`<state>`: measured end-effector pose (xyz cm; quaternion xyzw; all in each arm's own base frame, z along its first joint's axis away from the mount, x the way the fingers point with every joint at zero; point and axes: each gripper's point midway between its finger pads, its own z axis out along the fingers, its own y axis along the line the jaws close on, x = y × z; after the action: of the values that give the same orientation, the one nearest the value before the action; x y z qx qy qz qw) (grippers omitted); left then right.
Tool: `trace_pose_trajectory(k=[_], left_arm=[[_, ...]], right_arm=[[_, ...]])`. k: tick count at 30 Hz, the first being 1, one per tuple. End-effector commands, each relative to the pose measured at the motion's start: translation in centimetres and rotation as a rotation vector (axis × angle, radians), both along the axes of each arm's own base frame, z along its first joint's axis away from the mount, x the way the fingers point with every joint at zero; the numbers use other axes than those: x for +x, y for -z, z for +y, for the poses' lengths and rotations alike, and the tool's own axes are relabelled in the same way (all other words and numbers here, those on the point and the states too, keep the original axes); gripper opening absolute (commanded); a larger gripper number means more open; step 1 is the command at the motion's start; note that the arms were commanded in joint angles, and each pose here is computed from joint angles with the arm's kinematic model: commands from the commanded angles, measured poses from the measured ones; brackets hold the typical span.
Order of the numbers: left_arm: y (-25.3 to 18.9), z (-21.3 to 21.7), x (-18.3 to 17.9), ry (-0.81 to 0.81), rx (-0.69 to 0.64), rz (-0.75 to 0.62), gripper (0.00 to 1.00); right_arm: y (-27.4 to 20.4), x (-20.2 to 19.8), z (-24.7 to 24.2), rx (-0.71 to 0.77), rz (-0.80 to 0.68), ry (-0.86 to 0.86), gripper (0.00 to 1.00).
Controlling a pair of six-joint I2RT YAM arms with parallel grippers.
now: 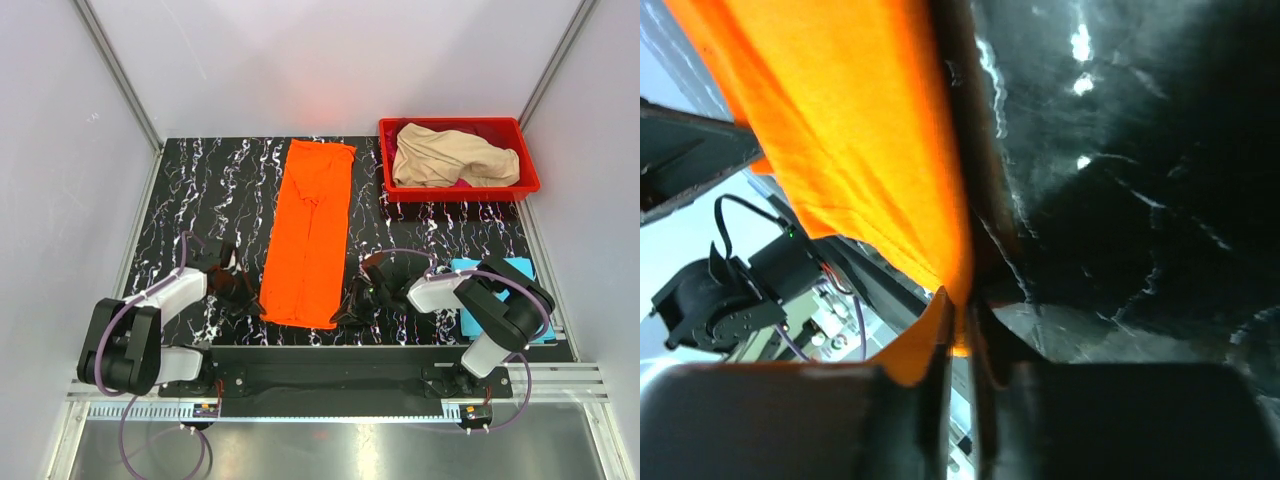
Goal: Fold and stack the t-shirts
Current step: Fold the tshirt
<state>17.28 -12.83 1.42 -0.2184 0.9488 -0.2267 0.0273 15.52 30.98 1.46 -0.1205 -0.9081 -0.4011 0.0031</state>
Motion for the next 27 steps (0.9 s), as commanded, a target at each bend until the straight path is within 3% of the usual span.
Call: trace_pose_trajectory(k=[1, 8, 15, 23, 27], left_arm=[[0.5, -0.7, -1.3, 0.027, -0.024, 0.0, 0.0], [-0.2, -3.2, -3.5, 0.083, -0.067, -0.011, 0.0], [-1.1, -4.1, -3.2, 0.132, -0.082, -0.05, 0.0], [-4.9, -5.9, 1.9, 0.191, -0.08, -0.141, 0.0], [-7.0, -6.9, 6.4, 0.181, -0.073, -0.187, 0.0]], right_arm=[[0.6, -0.3, -0.6, -0.031, -0.013, 0.013, 0.01], [0.0, -1.4, -2.7, -0.116, -0.041, -0.029, 0.0], [-0.9, -2.7, -4.4, -0.16, -0.045, -0.047, 0.0], [-4.1, 2.8, -3.7, -0.122, -0.114, 0.009, 0.0], [-5.5, 6.1, -3.1, -0.102, -0.126, -0.004, 0.0]])
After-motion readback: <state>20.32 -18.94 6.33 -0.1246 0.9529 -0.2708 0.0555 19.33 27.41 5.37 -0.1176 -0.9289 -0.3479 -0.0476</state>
